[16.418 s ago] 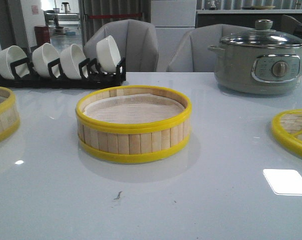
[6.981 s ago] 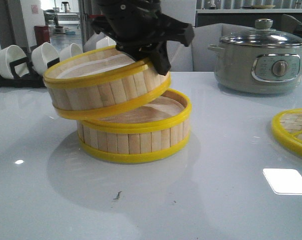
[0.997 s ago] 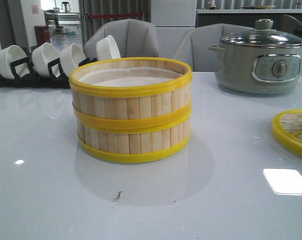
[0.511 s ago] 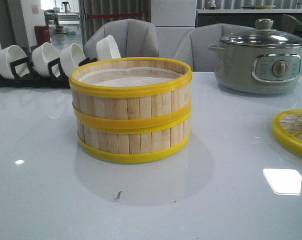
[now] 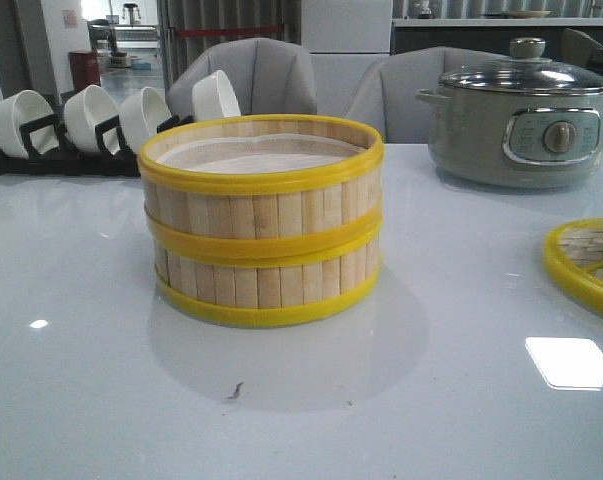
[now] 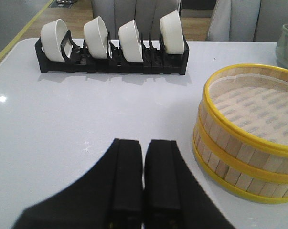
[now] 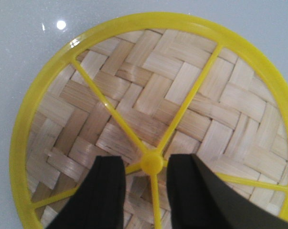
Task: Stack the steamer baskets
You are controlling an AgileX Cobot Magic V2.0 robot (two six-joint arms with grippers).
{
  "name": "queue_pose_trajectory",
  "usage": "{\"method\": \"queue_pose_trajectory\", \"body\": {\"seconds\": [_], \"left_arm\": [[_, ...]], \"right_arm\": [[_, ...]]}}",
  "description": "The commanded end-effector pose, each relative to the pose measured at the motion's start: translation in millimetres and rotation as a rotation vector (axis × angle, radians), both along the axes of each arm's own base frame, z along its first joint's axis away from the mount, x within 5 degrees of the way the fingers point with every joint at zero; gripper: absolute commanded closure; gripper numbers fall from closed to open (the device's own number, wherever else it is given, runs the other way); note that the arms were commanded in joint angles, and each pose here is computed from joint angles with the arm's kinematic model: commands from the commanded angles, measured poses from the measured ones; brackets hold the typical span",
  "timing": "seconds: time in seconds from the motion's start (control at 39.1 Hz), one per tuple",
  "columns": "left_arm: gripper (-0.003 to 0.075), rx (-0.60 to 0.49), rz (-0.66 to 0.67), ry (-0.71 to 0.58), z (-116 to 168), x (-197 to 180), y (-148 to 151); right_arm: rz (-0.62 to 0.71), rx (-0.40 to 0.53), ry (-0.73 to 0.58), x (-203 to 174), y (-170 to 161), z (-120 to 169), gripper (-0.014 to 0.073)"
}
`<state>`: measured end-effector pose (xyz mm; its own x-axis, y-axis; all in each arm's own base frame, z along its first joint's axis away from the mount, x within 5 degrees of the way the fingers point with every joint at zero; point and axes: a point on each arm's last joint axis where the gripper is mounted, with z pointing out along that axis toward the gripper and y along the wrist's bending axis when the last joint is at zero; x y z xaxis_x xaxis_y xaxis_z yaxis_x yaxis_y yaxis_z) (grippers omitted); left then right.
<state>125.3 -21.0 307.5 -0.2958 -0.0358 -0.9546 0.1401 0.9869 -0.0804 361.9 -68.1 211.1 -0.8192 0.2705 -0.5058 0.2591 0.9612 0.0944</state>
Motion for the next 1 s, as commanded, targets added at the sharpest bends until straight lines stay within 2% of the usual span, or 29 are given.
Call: {"method": "queue_pose_trajectory", "body": {"seconds": [0.0,0.59,0.97], "left_arm": [[0.0627,-0.026,-0.007,-0.105,17.2,1.2,-1.3],[0.0627,-0.026,-0.007,-0.105,17.2,1.2,-1.3],[0.0627,-0.026,-0.007,-0.105,17.2,1.2,-1.3]], "right_arm": [[-0.012,-0.031,-0.112,4.9,-6.8,25.0,0.0253],[-0.017,-0.043,-0.156,8.6,-8.4,26.5,0.0253],[-0.014,-0.031,-0.103,8.7,-8.1,16.5,0.0253]]}}
